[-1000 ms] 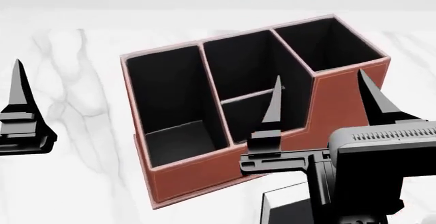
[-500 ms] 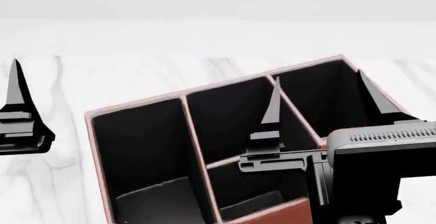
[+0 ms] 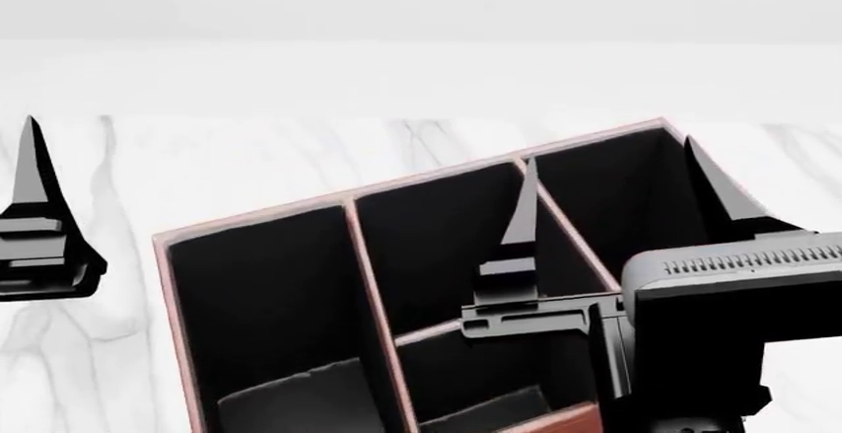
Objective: Pick up the book and place it in the front compartment of the caddy.
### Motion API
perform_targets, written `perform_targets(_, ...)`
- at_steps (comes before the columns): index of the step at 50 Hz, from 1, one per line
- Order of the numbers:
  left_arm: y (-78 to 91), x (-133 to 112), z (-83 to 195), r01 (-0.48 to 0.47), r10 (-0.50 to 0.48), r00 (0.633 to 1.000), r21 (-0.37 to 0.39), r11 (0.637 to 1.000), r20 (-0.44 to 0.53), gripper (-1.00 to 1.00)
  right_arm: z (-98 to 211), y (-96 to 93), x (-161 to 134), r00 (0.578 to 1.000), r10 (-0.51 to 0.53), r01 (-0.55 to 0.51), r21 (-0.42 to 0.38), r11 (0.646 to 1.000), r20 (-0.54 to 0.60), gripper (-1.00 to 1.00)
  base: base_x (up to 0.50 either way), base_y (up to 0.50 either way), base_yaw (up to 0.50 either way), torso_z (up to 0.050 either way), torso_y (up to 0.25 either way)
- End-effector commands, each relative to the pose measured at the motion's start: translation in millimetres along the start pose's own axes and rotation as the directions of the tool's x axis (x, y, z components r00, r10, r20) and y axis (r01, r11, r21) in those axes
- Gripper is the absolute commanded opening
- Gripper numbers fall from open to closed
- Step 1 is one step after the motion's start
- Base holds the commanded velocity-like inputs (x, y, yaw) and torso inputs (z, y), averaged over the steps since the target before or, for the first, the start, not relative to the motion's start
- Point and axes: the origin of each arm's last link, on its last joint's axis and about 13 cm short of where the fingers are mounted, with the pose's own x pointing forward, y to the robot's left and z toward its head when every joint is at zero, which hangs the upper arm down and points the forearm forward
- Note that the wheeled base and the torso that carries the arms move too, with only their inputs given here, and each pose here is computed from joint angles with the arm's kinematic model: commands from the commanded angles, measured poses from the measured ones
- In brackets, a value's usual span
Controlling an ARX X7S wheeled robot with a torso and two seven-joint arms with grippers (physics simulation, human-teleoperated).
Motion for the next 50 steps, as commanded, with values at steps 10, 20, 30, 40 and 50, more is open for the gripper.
perform_targets(10, 4.2, 2.2, -2.5, -0.025, 0.025, 1.0, 0.001, 1.0, 0.006, 1.0, 36.5, -38.5, 12.5, 0.98, 0.157, -0.172, -0.117, 0.978, -0.126, 1.0, 0.0, 0.0, 0.0, 0.0, 0.0)
perform_targets(20, 3.4, 2.3, -2.0, -0.022, 0.022, 1.0, 0.002, 1.0, 0.007, 1.0, 42.3, -64.3, 1.1, 0.919, 0.299, -0.338, -0.126, 0.933, -0.258, 1.0, 0.0, 0.0, 0.0, 0.0, 0.0)
perform_targets(30, 3.0, 1.8, -3.3, -0.021, 0.021, 1.0, 0.003, 1.0, 0.005, 1.0, 42.4, -79.9, -17.5, 0.855, 0.371, -0.436, -0.117, 0.892, -0.361, 1.0, 0.0, 0.0, 0.0, 0.0, 0.0)
perform_targets(40, 2.8, 2.3, -3.2, -0.021, 0.021, 1.0, 0.003, 1.0, 0.005, 1.0, 42.8, -84.9, -40.1, 0.741, 0.471, -0.57, -0.076, 0.818, -0.479, 1.0, 0.0, 0.0, 0.0, 0.0, 0.0)
perform_targets(50, 2.4, 2.7, -2.6, -0.02, 0.02, 1.0, 0.004, 1.0, 0.007, 1.0, 47.4, -85.2, -54.2, 0.655, 0.531, -0.651, -0.046, 0.758, -0.537, 1.0, 0.0, 0.0, 0.0, 0.0, 0.0)
